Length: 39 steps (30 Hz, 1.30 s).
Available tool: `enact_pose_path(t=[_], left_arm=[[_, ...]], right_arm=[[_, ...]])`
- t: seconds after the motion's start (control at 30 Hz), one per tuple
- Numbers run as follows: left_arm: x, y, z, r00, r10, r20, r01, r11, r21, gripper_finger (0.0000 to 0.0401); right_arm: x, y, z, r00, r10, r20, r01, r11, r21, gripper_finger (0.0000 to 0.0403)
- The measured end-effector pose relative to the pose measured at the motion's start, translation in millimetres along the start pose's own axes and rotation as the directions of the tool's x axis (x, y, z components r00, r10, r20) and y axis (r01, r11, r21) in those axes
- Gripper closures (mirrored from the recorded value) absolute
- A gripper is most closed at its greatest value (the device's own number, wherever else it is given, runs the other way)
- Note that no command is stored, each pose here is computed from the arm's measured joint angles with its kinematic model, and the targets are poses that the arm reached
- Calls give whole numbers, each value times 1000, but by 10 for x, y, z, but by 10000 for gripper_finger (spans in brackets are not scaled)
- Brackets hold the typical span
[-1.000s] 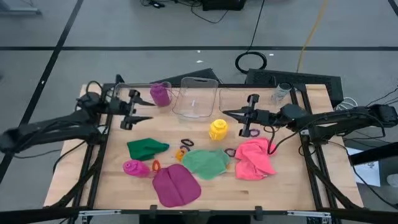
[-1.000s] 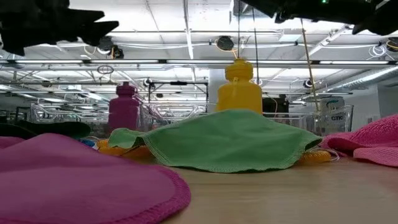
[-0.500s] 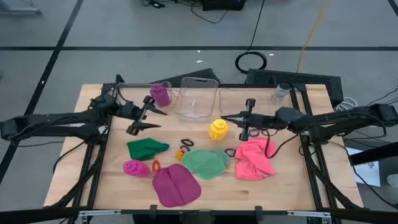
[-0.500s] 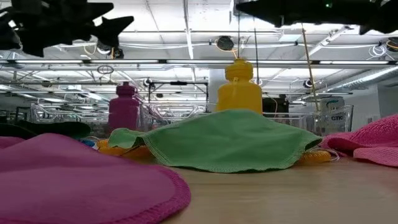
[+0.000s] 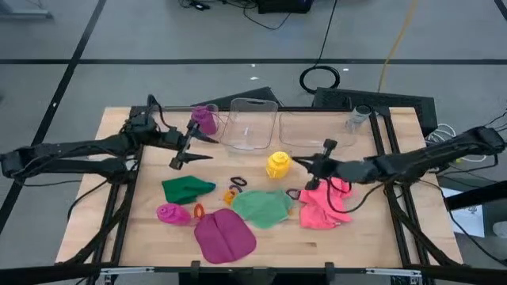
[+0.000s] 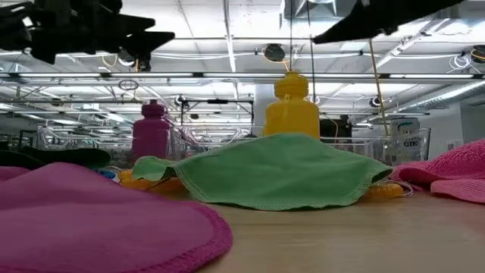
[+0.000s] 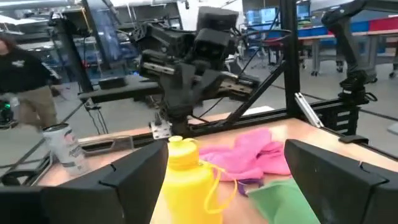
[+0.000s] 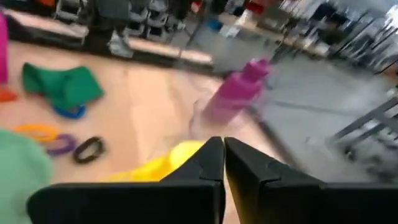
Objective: Pick & Place Sports Items
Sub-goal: Put the purple spring keychain into the right transparent bin
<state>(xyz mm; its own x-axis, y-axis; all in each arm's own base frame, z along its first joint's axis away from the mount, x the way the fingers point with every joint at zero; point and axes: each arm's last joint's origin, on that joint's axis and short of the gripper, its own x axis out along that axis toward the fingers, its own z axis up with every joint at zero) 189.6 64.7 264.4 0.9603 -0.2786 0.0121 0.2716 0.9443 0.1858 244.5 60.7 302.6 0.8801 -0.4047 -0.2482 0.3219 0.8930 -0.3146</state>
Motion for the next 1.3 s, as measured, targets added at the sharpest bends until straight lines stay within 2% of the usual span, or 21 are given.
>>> enact_pose_path(t=[0.17,0.3,0.5,0.73,1.03,1.17,1.3], left_arm=[[0,0,4,1000,0,2,0,999,35,132],[-1,3,19,1000,3,14,-3,999,52,132],[-1,5,30,1000,4,23,-5,999,46,132],[-1,5,30,1000,4,24,-5,999,45,132],[-1,5,30,1000,4,24,-6,998,57,132],[-1,5,32,1000,5,25,-6,998,60,132],[-1,5,32,1000,5,25,-6,998,60,132]], right_arm=[[-56,18,-182,980,30,-195,-14,996,86,403],[-97,-42,-244,946,36,-323,-6,996,94,403],[-48,-198,-286,896,79,-438,-14,989,150,391],[28,-375,-395,830,121,-544,6,974,227,309],[91,-400,-557,804,127,-581,24,969,245,191],[153,-323,-705,789,165,-592,-10,967,256,161],[226,-248,-832,769,194,-609,-33,964,265,148]])
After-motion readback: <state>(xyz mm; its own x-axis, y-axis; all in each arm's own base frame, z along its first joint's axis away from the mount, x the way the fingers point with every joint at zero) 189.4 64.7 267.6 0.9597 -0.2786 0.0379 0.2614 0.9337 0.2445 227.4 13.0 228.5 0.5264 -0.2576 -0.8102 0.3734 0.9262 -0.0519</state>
